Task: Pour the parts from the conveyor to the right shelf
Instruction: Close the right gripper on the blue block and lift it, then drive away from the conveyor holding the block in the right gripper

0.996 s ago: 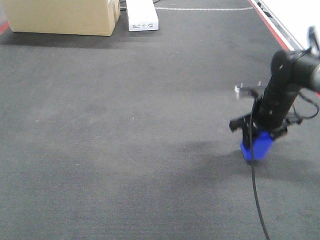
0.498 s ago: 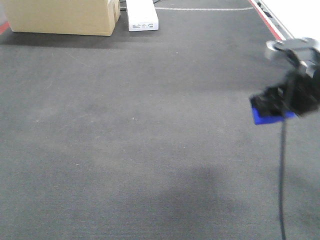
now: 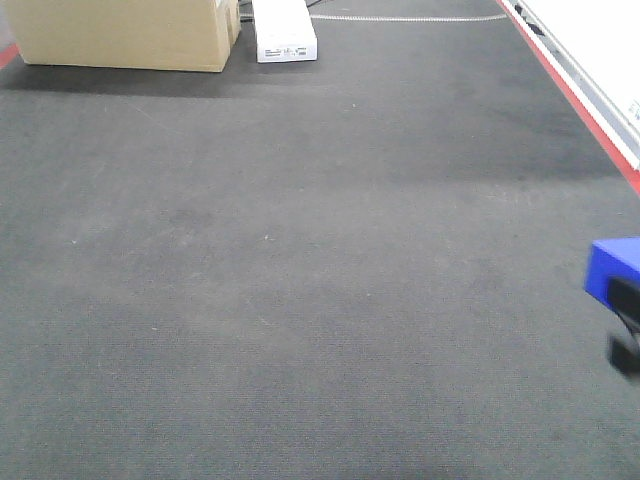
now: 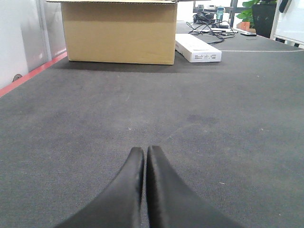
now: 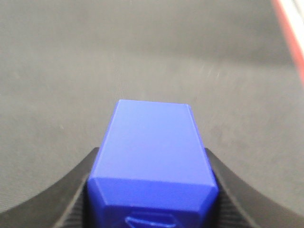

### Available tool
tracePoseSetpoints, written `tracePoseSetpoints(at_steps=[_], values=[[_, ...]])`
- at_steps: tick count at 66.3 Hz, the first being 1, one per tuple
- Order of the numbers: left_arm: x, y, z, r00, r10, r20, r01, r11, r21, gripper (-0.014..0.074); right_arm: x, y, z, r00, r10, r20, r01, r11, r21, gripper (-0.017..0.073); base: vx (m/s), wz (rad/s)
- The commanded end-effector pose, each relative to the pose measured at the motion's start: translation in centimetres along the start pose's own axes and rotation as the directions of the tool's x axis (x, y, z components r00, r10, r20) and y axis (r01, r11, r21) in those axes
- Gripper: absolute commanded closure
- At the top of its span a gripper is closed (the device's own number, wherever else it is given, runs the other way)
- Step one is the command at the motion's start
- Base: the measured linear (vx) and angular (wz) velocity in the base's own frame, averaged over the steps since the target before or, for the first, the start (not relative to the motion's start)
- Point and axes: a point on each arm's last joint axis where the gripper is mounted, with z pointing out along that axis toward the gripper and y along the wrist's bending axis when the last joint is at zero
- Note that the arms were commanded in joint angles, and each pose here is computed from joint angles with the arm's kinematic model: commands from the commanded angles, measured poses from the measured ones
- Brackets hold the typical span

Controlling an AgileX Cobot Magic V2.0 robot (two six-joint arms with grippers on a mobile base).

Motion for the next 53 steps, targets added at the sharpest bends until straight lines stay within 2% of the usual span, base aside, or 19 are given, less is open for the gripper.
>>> tracePoseSetpoints(at_steps=[1,19,34,53], values=[[-1.3,-0.1,0.0,0.997,-0.017,0.081,0.016,1.000,0.009,0.0599,-0.2,0.0,-2.3,0.983,-0.017,0.180,0.012,1.000,0.028,0.0566,0.00,0.00],[-1.3,-0.1,0.0,0.997,-0.017,0.081,0.016,1.000,0.009,0.0599,3.1,0.4,-4.6,0.962,-0.028,0.270,0.019,0.999,0.037,0.0566,0.00,0.00],[-1.3,-0.1,0.0,0.997,-0.017,0.081,0.016,1.000,0.009,0.0599,3.0,0.4,-4.9,0.954,-0.030,0.299,0.018,0.999,0.041,0.0566,0.00,0.00],[-1.3,-0.1,0.0,0.997,-0.017,0.081,0.016,1.000,0.009,0.0599,3.3,0.4,-4.9,0.963,-0.021,0.267,0.013,0.999,0.031,0.0566,0.00,0.00]])
